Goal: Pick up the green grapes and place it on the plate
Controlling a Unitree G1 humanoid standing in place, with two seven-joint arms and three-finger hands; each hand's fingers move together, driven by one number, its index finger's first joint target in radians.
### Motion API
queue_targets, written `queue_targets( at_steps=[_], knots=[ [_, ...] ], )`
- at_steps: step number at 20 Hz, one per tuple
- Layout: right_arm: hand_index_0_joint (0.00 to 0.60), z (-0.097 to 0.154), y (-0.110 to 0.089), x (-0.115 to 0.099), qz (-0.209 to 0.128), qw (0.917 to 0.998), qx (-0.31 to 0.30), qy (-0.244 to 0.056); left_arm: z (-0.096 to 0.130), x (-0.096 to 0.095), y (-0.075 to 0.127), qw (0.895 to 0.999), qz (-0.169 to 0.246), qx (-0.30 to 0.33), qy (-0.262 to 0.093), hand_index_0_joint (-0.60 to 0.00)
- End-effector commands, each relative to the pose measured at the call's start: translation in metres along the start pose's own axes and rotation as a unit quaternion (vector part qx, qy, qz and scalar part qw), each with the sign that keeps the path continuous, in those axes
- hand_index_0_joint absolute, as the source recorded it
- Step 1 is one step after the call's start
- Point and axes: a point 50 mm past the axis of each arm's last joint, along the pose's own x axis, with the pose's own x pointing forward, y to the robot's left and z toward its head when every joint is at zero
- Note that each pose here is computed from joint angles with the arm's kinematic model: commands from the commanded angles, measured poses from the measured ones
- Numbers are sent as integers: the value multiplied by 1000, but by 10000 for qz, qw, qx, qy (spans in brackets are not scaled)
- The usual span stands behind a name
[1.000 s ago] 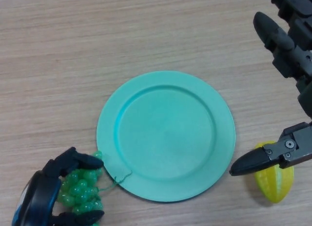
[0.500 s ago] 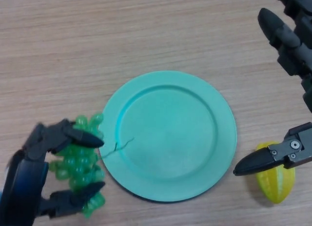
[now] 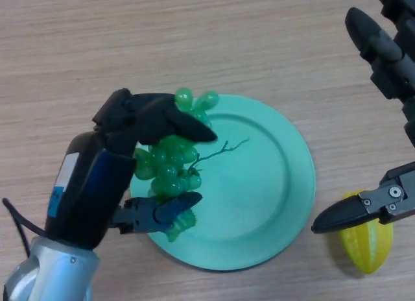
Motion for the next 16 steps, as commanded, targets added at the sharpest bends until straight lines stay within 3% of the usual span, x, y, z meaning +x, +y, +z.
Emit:
queue_targets(
  at_steps=[1, 5, 7, 10, 14, 16],
  knots=[
    [0, 33, -11, -6, -297, 9921, -164, -1211, 23, 6, 9, 9959, 77, -554, -715, -8],
    [0, 35, -13, -6, -318, 9922, -222, -1185, 20, 6, 7, 9940, -365, -986, -314, 0],
    [0, 34, -13, -5, -311, 9928, -236, -1132, 25, 7, 12, 9943, -371, -936, -357, 0],
    [0, 34, -13, -5, -313, 9927, -246, -1136, 37, 8, 30, 9939, -192, -961, -498, 0],
    [0, 34, -11, -4, -303, 9926, -251, -1151, 46, 6, 61, 9911, 194, -1264, -364, 0],
    [0, 38, -12, -5, -344, 9899, -126, -1371, 46, 4, 72, 9873, 322, -1510, -362, 0]
  ],
)
